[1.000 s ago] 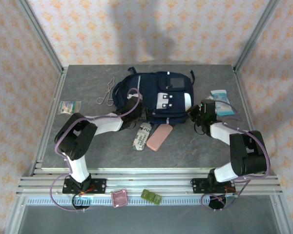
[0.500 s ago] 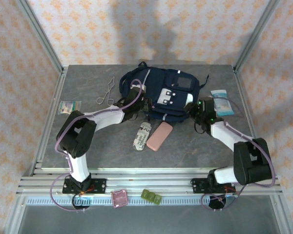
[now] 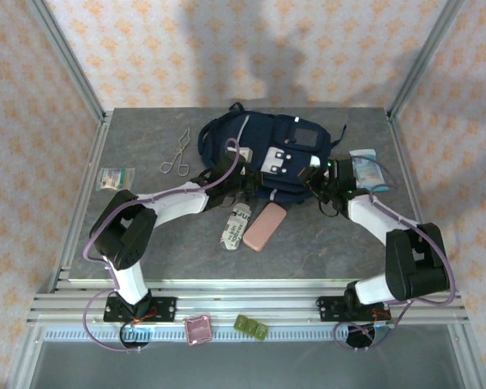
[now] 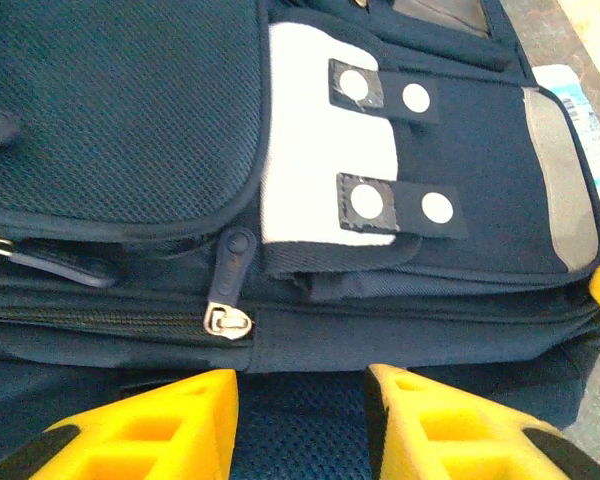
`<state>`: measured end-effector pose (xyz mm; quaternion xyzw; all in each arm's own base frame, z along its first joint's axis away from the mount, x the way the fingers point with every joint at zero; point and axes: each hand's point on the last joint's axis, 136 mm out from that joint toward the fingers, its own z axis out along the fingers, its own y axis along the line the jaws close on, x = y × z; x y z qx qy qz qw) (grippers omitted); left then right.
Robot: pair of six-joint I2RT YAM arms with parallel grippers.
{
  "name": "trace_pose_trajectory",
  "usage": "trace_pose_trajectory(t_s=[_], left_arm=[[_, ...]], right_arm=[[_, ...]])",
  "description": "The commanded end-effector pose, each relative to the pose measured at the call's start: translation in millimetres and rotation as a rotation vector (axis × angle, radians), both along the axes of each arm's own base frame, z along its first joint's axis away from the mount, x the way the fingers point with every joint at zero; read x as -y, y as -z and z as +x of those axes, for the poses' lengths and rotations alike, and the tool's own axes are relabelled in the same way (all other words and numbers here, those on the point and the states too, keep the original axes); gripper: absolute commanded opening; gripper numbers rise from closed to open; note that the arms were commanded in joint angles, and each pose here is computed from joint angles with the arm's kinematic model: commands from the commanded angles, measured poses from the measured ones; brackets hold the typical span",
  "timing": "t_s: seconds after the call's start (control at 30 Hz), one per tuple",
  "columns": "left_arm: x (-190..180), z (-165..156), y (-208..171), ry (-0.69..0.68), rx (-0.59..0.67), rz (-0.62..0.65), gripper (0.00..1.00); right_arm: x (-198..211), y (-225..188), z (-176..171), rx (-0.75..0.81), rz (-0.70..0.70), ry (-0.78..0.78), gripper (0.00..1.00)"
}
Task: Pack the student bag
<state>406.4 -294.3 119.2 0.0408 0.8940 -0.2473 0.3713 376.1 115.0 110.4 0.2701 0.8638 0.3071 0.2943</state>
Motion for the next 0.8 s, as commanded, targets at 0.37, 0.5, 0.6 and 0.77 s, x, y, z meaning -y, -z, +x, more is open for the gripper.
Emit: trace_pose_trajectory(t_s=[0.37, 0.5, 0.6, 0.77], left_arm=[[12, -4, 28, 0.034, -0.050, 0.018, 0.37], [13, -3, 32, 0.032, -0.057, 0.022, 0.37], [15, -3, 33, 0.038, -0.060, 0.020, 0.37], [18, -1, 33, 0.047, -0.064, 0.017, 0.36]], right_arm=[[10, 38, 7, -0.099, 0.033, 0.079, 0.38], [15, 37, -6, -0.088, 0.044, 0.106, 0.38], [18, 42, -13, -0.094, 0.030, 0.116, 0.38], [16, 49, -8, -0.097, 0.035, 0.111, 0.37]])
